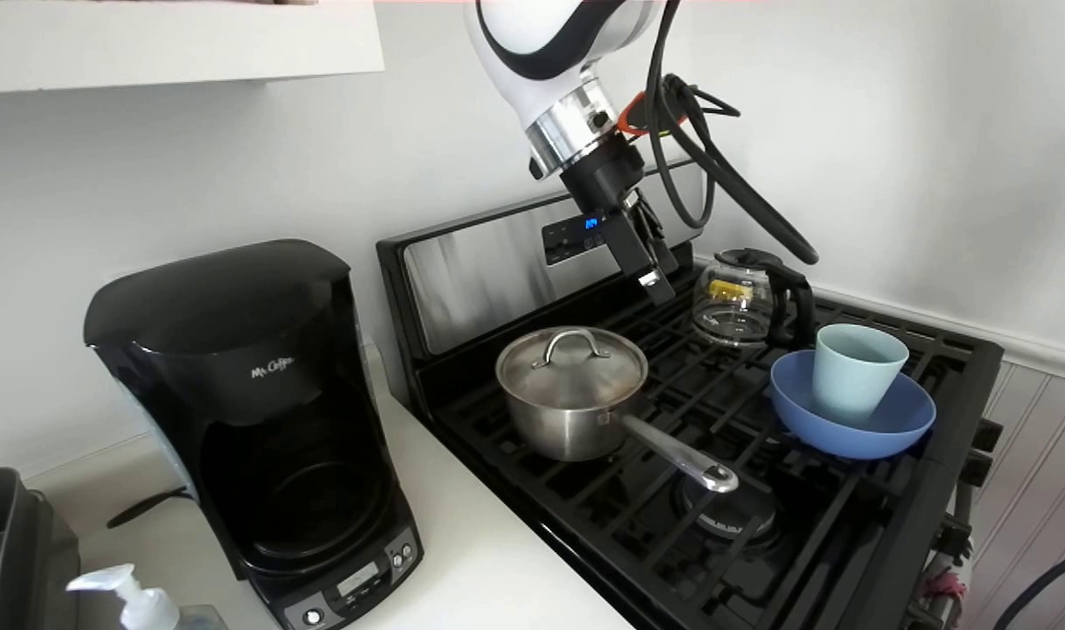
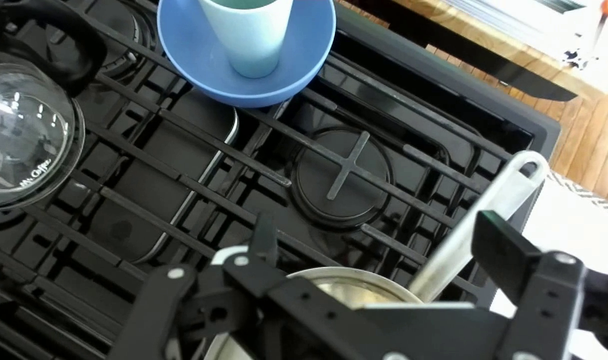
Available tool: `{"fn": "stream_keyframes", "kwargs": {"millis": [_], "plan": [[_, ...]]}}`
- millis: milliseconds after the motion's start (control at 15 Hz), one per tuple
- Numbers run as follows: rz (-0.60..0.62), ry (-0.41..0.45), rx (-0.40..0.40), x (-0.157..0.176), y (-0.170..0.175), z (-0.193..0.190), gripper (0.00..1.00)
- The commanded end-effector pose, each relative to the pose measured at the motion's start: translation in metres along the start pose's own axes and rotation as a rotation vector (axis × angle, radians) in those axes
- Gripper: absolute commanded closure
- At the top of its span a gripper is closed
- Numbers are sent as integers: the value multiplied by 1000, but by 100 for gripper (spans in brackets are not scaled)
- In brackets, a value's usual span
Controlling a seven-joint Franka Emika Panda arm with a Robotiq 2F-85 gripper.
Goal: Pick up the silver pot lid from the silver pot and put it on the bottom right cooker on the hob of the stove
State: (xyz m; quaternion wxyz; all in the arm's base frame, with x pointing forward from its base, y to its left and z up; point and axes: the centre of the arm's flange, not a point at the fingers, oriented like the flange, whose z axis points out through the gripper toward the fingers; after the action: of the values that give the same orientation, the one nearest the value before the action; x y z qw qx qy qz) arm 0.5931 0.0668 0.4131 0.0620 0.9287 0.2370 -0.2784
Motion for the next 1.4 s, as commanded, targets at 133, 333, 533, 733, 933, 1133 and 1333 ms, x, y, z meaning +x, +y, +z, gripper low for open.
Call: {"fn": "stream_keyframes", "kwargs": {"millis": [133, 333, 533, 733, 933, 1133, 1333], "plan": [[33, 84, -54, 16, 4, 4, 0], [22, 230, -80, 40, 13, 0, 0], [-6, 343, -81, 62, 5, -6, 0], [-34, 381, -126, 69, -14, -1, 0], [-69, 427, -141, 77, -17, 12, 0], [-104, 450, -147, 85, -8, 22, 0], [-148, 453, -144, 81, 3, 24, 0]]}}
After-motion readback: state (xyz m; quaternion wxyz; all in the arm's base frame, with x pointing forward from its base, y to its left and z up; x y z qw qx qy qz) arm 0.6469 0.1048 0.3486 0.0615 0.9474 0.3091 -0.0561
